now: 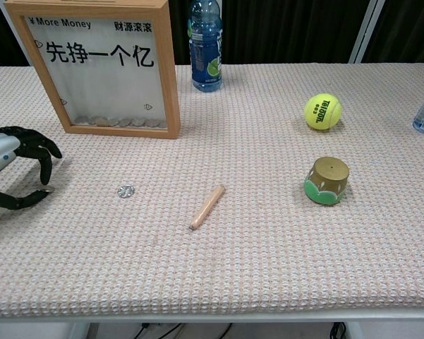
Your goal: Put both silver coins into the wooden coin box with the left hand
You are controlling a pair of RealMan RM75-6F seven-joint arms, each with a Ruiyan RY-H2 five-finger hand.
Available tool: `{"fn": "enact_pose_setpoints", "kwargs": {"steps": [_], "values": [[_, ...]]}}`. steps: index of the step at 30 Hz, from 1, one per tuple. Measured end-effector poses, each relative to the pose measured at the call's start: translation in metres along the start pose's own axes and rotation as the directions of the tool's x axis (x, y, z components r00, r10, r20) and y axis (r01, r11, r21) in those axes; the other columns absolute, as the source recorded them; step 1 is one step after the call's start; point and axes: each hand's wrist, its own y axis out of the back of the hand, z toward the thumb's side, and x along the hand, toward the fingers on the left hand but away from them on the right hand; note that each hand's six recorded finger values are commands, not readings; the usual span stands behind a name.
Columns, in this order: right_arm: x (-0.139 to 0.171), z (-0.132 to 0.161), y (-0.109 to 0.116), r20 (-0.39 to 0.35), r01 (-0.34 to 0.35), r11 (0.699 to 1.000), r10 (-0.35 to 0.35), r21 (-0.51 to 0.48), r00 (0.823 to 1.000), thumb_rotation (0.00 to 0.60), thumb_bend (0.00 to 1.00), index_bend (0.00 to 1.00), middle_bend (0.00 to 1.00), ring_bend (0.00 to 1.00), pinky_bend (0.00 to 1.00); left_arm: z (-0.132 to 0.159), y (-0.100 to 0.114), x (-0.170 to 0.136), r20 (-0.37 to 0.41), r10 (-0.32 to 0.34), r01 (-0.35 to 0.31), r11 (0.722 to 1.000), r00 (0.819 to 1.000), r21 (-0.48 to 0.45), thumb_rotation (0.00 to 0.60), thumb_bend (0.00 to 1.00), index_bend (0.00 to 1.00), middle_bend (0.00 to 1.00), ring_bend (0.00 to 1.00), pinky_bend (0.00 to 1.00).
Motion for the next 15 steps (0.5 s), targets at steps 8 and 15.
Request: {"fn": "enact_pose_setpoints", "kwargs": {"steps": [8, 15], "values": [[-0.0004, -0.0005, 0.0003, 0.004, -0.001, 1.0, 0.001, 0.001, 1.0, 0.6, 0.18, 0.0, 0.0, 0.0, 0.0, 0.0011, 0.0008, -0.0005, 0.007, -0.002, 0.002, 1.0, 1.0, -0.02, 0.6, 0.34, 0.56, 0.27, 0.16, 0.15], [-0.0007, -0.0007, -0.0003, 0.007, -0.006, 1.0, 0.006, 0.002, 1.0, 0.6, 0.18, 0.0, 0.0, 0.0, 0.0, 0.0013, 0.0014, 0.0003, 0.01, -0.001, 0.001, 1.0, 1.0, -0.027, 0.6, 0.37, 0.56, 0.27, 0.16, 0.15]]}}
